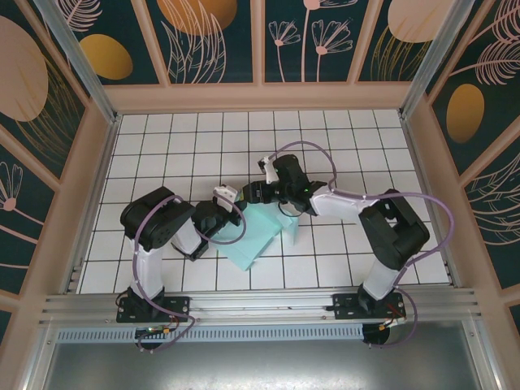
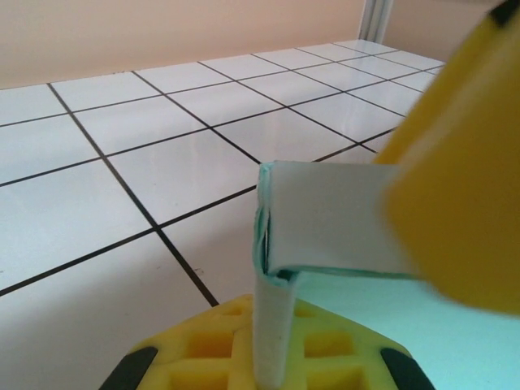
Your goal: Fold the paper box
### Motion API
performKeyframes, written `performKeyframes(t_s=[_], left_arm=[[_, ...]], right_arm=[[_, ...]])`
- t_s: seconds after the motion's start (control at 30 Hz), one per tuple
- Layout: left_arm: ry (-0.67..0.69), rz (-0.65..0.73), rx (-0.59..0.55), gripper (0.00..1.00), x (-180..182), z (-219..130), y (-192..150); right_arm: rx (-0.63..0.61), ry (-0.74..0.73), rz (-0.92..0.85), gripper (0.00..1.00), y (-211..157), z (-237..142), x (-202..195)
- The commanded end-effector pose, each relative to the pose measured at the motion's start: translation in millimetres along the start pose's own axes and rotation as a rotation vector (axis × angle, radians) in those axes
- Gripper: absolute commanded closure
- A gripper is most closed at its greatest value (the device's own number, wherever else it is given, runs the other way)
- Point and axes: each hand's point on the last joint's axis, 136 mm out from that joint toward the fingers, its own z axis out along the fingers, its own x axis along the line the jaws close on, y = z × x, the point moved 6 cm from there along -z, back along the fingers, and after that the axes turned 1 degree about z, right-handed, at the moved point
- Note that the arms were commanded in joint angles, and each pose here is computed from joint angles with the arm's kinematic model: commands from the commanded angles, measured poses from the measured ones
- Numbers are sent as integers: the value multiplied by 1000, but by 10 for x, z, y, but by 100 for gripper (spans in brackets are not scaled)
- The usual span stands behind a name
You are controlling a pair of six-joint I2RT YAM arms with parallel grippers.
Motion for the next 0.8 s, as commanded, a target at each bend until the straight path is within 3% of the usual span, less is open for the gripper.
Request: performKeyframes(t_s=[0.0,0.17,0.33,0.47,0.77], left_arm=[[43,-32,-29,100,74,-60,51],[-59,-41,-69,100,-44,-73,193],[-177,-83,-133,100,-180,-92,400],[-246,-123,-181,100,-251,-105,555],[-184,-178,-197,100,-177,-11,667]], right_arm=[[-95,20,23,40,176,-303,64],[-214,-33,80,42,374,-646,-168],[-182,-82,127,46,286,-717,-488],[-108,-18,116,51,161,-657,-513],[-80,208,63,61,46,-549,-135]])
